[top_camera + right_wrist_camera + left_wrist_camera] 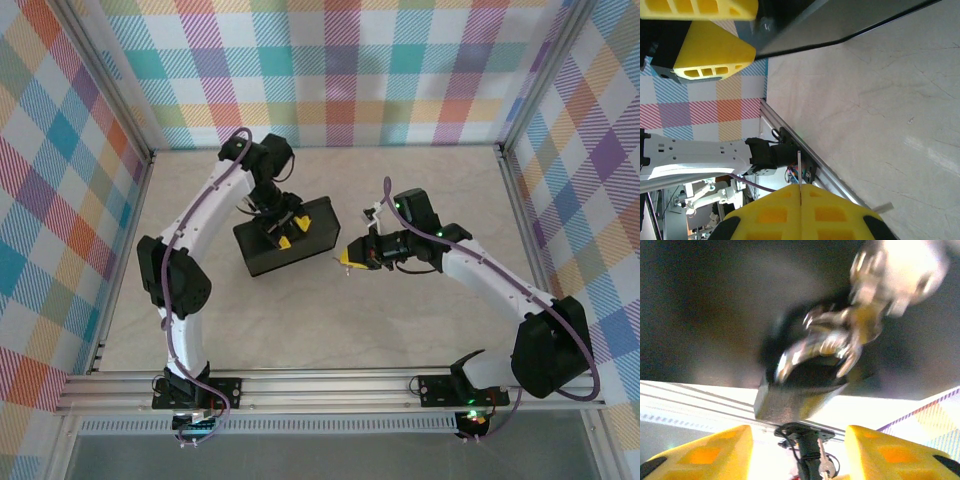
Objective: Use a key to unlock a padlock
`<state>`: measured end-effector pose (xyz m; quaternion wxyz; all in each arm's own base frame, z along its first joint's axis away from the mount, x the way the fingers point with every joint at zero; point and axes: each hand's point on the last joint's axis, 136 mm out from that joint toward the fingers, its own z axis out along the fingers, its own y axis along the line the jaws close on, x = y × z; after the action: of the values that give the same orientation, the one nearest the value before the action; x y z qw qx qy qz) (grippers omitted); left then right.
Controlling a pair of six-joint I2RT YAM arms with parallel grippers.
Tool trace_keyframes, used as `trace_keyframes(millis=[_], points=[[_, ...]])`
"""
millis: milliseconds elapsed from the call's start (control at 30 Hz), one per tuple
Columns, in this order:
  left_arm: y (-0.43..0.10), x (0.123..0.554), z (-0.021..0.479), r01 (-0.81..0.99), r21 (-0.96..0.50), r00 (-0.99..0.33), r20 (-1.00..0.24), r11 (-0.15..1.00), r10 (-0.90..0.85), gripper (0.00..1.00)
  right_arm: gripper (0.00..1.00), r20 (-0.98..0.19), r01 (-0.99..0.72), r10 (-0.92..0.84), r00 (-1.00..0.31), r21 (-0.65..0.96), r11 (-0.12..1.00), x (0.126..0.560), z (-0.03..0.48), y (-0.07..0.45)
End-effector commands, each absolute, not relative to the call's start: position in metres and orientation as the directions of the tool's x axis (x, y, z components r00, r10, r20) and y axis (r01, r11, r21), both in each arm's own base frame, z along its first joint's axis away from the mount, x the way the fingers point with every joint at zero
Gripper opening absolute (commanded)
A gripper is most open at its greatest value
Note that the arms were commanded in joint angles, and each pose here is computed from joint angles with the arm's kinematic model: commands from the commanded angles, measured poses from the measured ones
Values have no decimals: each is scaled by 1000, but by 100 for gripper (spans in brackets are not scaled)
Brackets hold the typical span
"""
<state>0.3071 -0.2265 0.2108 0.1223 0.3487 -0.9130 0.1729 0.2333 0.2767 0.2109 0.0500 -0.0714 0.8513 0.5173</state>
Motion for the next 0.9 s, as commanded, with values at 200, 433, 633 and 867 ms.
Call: trace_keyframes(millis=[200, 433, 633, 867], points=[[-214, 340, 228, -564, -344, -826, 228, 751, -516, 60, 0, -183, -200, -81, -980, 880, 432, 239, 225, 283], [-198, 365, 246, -234, -343, -962, -52, 910, -268, 60, 0, -212, -228, -86, -973, 872, 432, 246, 234, 286], [-140, 396, 250, -35, 7, -939, -342, 999, -30, 63, 0, -255, -268, -90, -963, 854, 446, 249, 237, 285], [-166, 405, 226, -95, -161, -941, -307, 982, -142, 65, 0, -296, -292, -65, -953, 839, 458, 257, 244, 284]])
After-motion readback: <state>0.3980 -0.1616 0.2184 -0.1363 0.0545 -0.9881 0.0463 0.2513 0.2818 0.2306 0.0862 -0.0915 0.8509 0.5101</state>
